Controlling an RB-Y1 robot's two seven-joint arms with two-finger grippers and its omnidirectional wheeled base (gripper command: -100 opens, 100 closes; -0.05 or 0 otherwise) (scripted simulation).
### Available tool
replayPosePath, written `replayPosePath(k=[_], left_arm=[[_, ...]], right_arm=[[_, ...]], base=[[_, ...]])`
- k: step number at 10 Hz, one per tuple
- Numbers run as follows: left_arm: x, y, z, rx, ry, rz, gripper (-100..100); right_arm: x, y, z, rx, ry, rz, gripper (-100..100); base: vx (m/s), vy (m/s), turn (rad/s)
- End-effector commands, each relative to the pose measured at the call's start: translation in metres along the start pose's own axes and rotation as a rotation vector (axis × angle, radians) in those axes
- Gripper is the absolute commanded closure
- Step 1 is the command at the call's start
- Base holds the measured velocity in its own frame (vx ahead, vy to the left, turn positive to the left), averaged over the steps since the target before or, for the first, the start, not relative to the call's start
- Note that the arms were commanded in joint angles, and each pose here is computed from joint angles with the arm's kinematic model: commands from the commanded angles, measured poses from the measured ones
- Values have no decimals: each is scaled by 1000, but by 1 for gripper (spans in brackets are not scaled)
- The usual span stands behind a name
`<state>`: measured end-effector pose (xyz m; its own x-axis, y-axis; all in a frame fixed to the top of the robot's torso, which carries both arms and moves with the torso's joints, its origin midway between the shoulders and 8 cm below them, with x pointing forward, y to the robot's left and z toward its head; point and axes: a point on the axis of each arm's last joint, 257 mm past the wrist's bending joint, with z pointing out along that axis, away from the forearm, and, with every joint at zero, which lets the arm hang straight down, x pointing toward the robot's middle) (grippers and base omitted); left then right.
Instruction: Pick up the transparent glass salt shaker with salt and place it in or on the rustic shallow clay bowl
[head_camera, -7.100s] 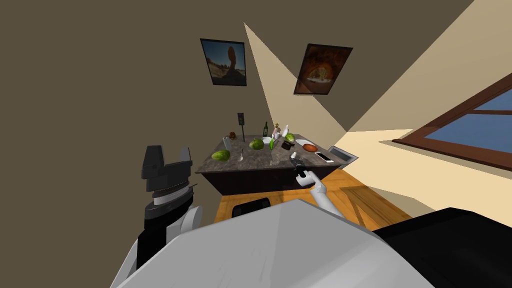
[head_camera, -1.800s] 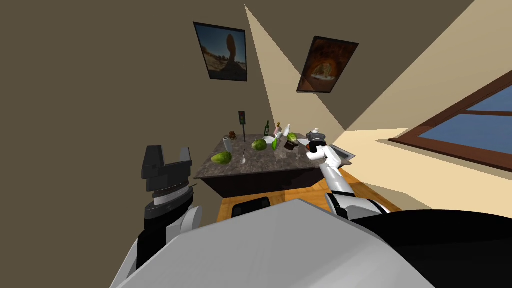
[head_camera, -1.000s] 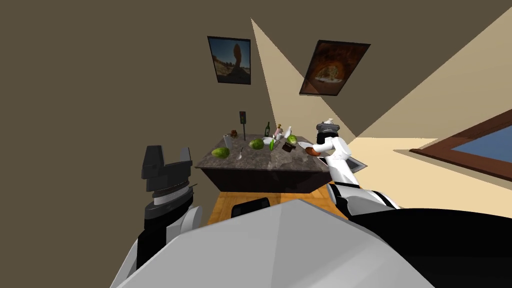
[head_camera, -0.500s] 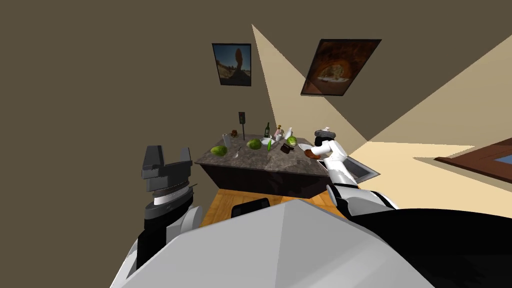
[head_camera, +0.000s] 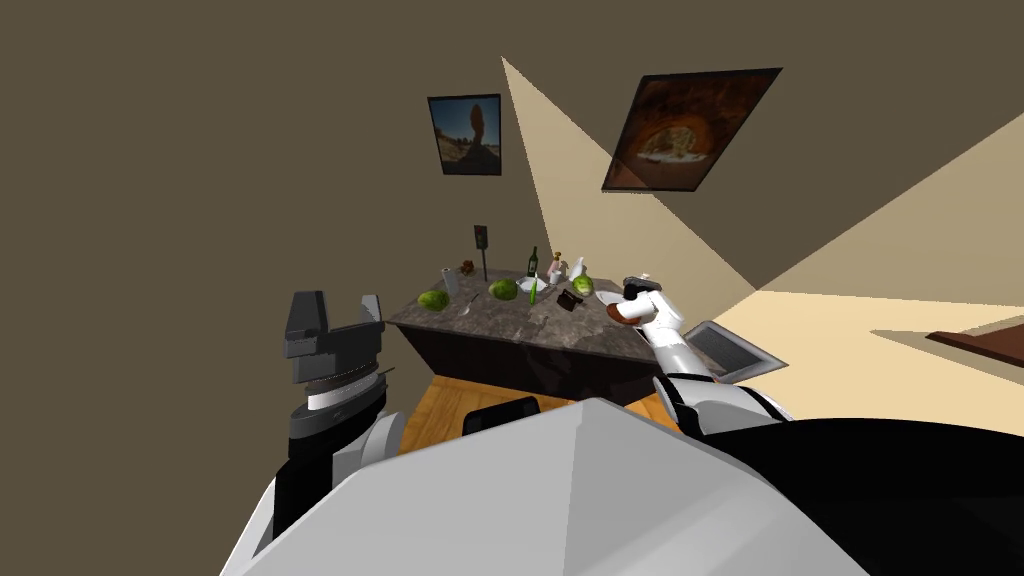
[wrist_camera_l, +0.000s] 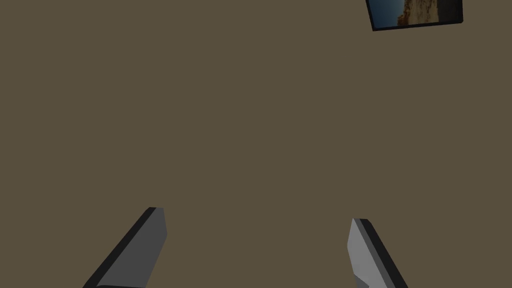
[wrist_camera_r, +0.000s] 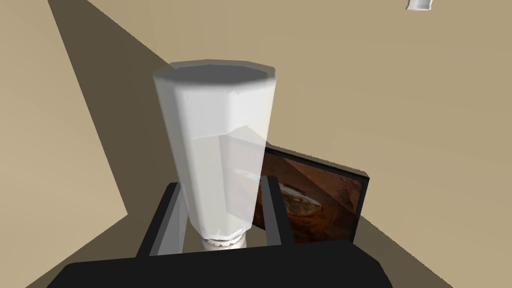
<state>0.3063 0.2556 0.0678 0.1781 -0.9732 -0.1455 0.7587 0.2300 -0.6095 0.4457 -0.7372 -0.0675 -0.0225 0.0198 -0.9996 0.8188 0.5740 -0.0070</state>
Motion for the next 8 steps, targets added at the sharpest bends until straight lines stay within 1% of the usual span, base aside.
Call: replayPosePath(k=[1,4,6,7,8], left_arm=[[0,0,0,0,0,0,0],[0,0,0,0,0,0,0],[0,0,0,0,0,0,0],[0,0,0,0,0,0,0],[0,0,0,0,0,0,0]], right_arm=[[27,-8,-3,21,66,-12,100],[75,-18,-9,51,173,-32,100],[101,-24,-15,67,230,-44,100],[119,-29,-19,79,271,-54,100],[129,-31,-22,85,295,-60,100]], base=[[-32,-148,117],[-4,-126,88],[-16,-111,70],[-19,-106,87],[0,-102,80]])
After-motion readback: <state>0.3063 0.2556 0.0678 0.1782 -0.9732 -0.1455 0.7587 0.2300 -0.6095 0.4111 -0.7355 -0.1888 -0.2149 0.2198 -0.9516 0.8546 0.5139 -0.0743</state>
